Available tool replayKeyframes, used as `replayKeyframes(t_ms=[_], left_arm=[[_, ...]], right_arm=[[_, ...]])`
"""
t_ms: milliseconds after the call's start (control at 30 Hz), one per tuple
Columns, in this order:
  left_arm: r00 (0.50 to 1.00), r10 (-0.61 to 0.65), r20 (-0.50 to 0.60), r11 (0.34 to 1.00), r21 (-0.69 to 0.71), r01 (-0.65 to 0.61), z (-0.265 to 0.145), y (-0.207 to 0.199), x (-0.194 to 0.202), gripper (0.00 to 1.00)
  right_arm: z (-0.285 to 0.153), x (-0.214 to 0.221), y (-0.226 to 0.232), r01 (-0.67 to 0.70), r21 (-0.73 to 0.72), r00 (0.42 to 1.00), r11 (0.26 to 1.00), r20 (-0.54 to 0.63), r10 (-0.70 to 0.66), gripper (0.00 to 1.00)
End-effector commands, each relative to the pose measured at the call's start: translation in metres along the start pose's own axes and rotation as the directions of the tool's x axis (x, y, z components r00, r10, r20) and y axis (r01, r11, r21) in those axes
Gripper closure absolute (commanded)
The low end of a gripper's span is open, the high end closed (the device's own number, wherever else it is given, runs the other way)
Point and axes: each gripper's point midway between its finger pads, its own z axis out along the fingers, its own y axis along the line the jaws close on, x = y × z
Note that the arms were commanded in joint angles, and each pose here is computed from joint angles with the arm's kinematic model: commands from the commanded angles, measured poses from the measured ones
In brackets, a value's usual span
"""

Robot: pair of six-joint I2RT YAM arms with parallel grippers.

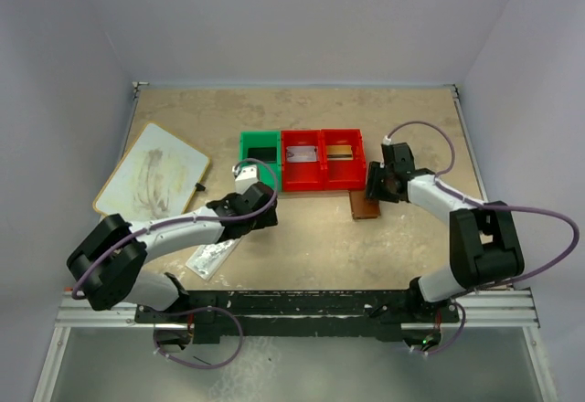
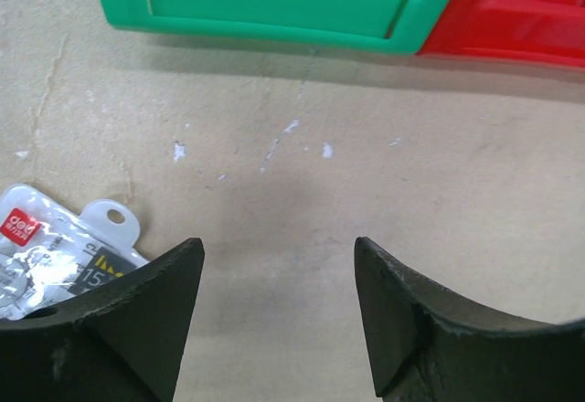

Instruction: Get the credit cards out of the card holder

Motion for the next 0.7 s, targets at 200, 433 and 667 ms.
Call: replayKeyframes(t_ms=[200, 433, 667], left_arm=[[0.997, -0.070, 0.021, 0.978, 0.200, 0.065, -0.017, -0.050, -0.028, 0.30], [0.994, -0.091, -0.054, 0.962, 0.254, 0.101, -0.010, -0.068, -0.014, 0.28], [0.970, -0.157, -0.184, 0.897, 0.384, 0.218, -0.009, -0.104, 0.007, 0.26]], right_arm=[[-0.035, 0.053, 0.061, 0.025, -0.224, 0.997, 0.974, -0.062, -0.040, 0.62], [-0.050, 0.093, 0.106, 0.024, -0.330, 0.992, 0.944, -0.108, -0.063, 0.64], [-0.048, 0.105, 0.140, 0.023, -0.331, 0.990, 0.943, -0.122, -0.067, 0.65]])
